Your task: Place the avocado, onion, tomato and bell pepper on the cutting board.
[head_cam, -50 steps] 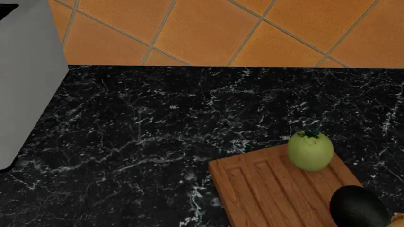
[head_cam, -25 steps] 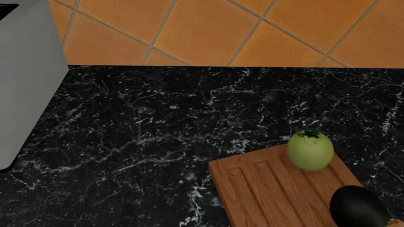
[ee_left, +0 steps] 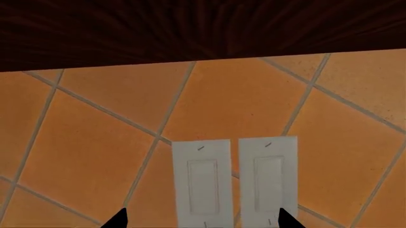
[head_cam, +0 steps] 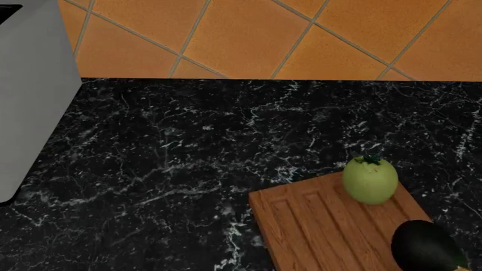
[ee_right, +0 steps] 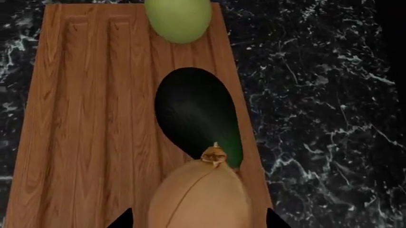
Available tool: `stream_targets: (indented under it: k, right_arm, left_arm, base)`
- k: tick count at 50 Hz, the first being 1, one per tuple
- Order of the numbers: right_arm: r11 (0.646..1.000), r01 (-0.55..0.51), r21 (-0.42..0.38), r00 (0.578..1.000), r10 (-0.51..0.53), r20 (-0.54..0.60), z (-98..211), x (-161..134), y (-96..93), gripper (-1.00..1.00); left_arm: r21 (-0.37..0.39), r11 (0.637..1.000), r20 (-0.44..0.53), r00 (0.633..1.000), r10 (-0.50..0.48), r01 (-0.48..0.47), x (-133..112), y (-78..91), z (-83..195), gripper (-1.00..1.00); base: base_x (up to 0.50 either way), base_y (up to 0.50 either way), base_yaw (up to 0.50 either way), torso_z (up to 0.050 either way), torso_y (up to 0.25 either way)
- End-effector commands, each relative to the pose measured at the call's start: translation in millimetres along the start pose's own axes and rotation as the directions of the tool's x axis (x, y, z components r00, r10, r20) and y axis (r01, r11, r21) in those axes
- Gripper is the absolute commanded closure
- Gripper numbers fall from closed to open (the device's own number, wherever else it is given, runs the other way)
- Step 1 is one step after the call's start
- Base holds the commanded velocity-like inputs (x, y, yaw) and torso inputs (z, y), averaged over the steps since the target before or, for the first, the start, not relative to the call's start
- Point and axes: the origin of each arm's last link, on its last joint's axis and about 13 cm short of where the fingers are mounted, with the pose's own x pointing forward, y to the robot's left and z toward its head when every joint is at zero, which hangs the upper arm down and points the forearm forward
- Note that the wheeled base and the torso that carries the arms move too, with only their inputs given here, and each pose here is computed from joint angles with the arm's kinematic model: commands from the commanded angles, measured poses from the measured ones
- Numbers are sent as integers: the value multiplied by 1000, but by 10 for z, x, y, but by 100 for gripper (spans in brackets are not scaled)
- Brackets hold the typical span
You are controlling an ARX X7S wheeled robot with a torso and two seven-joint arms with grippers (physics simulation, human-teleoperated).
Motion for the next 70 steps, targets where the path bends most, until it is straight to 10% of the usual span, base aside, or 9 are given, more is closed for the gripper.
stream_targets:
  k: [1,39,70]
  right_arm:
    - [999,-25,-40,1000,26,16,1,-39,12,-100]
    - [942,29,-333,989,21,145,440,-605,264,-100]
    - [805,-160,-571,939,302,163,929,-450,800,-100]
  left_arm:
    - [-25,999,11,1000,-23,23,3,-22,30,-100]
    - [-38,999,11,1000,-17,18,-13,-1,29,-100]
    - [-20,1000,11,1000,-12,12,-31,24,49,-100]
  base:
    - [0,0,0,0,0]
    - [0,0,0,0,0]
    - [0,0,0,0,0]
